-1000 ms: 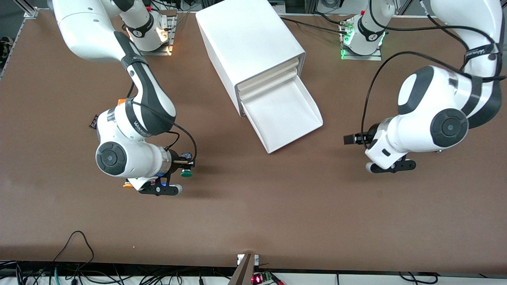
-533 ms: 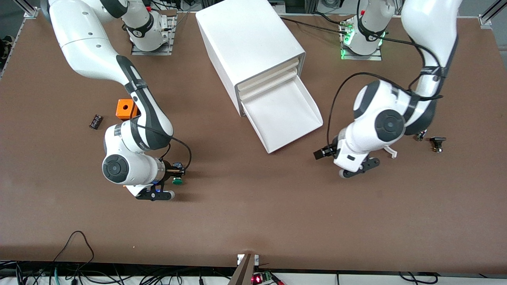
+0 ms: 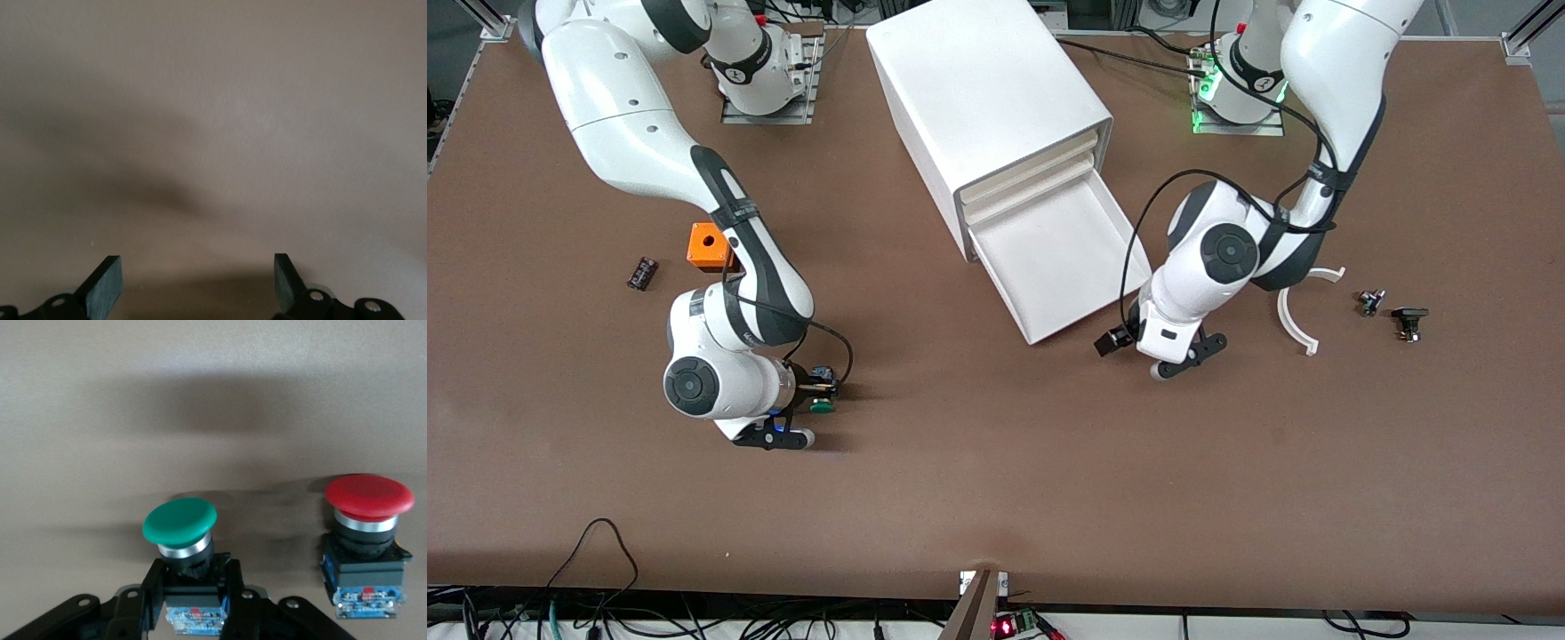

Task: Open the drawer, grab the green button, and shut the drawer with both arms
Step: 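Place the green button beside the red button while the left gripper pushes, then push the drawer shut with the left gripper while the right gripper withdraws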

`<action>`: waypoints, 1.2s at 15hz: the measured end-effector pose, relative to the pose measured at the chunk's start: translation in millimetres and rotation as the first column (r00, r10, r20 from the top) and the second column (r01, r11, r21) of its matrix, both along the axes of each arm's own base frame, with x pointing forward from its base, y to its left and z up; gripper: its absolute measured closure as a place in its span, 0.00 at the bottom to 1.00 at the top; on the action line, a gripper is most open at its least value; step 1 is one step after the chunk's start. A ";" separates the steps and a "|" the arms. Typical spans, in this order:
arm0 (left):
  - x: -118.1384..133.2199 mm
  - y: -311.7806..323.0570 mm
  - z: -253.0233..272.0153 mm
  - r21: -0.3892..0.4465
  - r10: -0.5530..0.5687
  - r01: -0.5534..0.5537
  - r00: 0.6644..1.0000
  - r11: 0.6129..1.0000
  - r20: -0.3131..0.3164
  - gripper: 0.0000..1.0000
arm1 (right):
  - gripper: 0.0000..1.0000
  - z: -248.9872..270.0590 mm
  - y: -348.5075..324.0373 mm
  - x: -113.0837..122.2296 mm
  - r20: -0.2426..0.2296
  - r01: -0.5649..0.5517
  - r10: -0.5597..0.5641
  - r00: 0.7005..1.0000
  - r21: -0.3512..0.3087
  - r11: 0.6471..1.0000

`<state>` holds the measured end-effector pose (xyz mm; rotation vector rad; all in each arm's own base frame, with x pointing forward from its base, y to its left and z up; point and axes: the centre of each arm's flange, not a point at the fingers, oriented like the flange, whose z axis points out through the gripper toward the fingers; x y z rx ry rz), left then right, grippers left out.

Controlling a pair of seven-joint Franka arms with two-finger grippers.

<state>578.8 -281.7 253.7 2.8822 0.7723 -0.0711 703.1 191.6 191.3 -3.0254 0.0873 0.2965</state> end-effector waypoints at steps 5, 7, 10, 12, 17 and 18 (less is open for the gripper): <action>-19.0 -21.5 -15.7 0.016 0.005 -0.004 0.999 1.000 -0.033 0.00 | 0.12 10.9 -25.3 13.3 0.040 0.039 -0.040 0.998 0.008 0.999; -24.0 -26.9 -21.6 0.020 0.001 0.000 0.999 1.000 -0.044 0.00 | 0.00 40.9 -34.0 21.7 0.079 0.047 -0.048 0.996 0.014 0.999; -30.6 -34.9 -30.7 0.024 -0.011 0.012 0.998 1.000 -0.057 0.00 | 0.00 100.7 -47.0 23.9 0.107 0.055 -0.055 0.993 0.005 0.998; -31.1 -35.4 -31.7 0.026 -0.013 0.014 0.998 1.000 -0.057 0.00 | 0.00 145.2 -61.1 21.7 0.125 0.060 -0.058 0.990 -0.012 0.998; -42.7 -43.7 -35.4 0.050 -0.038 0.043 0.994 0.998 -0.103 0.00 | 0.00 248.0 -97.5 0.8 0.146 0.067 -0.060 0.988 -0.048 0.997; -47.2 -48.2 -35.9 0.057 -0.048 0.055 0.992 0.997 -0.116 0.00 | 0.00 263.8 -100.4 -4.8 0.157 0.069 -0.061 0.986 -0.050 0.996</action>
